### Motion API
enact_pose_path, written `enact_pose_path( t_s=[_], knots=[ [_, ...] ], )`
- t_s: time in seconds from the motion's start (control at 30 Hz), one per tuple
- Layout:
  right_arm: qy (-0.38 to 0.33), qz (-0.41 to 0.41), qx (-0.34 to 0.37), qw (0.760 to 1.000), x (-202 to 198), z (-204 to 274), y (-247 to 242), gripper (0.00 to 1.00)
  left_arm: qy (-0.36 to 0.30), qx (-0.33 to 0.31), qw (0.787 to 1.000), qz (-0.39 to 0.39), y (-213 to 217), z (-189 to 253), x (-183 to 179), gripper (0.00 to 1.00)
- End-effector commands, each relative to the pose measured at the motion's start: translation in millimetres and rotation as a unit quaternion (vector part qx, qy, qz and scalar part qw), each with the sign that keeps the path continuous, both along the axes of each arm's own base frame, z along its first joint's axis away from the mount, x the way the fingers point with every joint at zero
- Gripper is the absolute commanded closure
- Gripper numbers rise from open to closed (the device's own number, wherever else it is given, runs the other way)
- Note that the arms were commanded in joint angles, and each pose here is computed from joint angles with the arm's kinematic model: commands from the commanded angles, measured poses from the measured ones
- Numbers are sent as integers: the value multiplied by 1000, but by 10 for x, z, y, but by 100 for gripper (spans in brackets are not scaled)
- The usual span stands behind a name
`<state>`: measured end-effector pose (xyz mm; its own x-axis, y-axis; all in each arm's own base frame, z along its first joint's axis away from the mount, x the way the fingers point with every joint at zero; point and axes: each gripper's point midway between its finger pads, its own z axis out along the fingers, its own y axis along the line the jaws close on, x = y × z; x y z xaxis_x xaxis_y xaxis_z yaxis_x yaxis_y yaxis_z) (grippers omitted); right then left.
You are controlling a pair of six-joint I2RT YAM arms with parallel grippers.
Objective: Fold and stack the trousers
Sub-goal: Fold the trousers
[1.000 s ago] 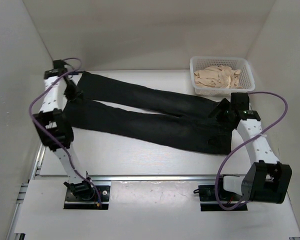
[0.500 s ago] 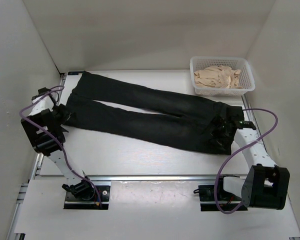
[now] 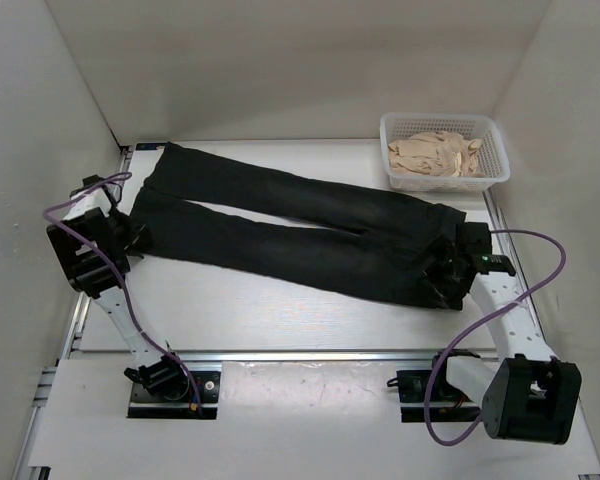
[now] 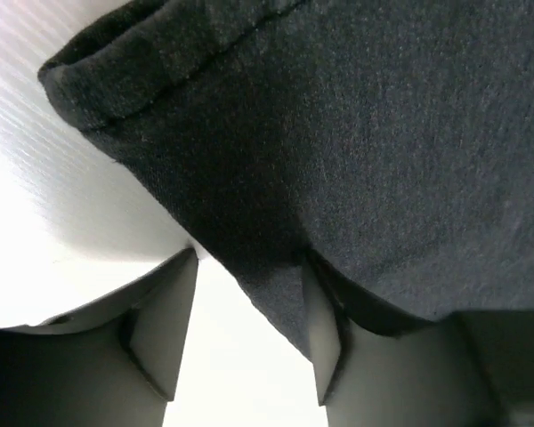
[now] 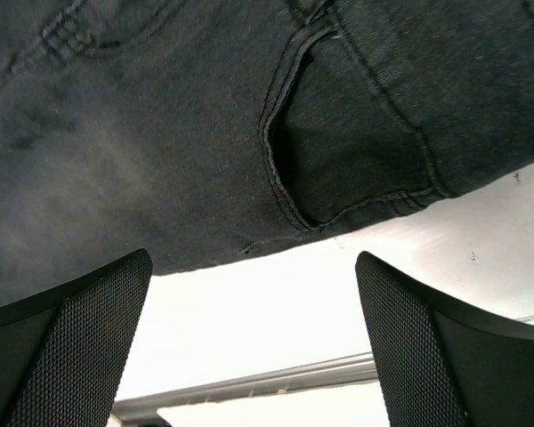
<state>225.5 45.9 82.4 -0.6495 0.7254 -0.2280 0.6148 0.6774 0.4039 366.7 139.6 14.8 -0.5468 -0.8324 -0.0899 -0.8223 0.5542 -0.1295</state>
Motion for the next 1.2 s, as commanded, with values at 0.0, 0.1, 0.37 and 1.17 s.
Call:
enact_pose_path(
  t_s=[0.0, 0.1, 0.37, 1.17],
  knots=[
    [1, -42, -17, 999, -9, 35, -134, 0, 2, 17, 1000, -1, 80, -83, 86, 48],
    [25, -37, 23, 999, -23, -28, -66, 4, -1, 13, 1000, 3, 77, -88, 127, 90],
    [84, -39, 68, 993, -215, -392, 50, 29, -84, 39, 996, -15, -34, 617, 306, 90],
    [51, -112, -39, 992, 252, -439, -438, 100, -128, 37, 991, -27, -101, 1052, 454, 90]
  ],
)
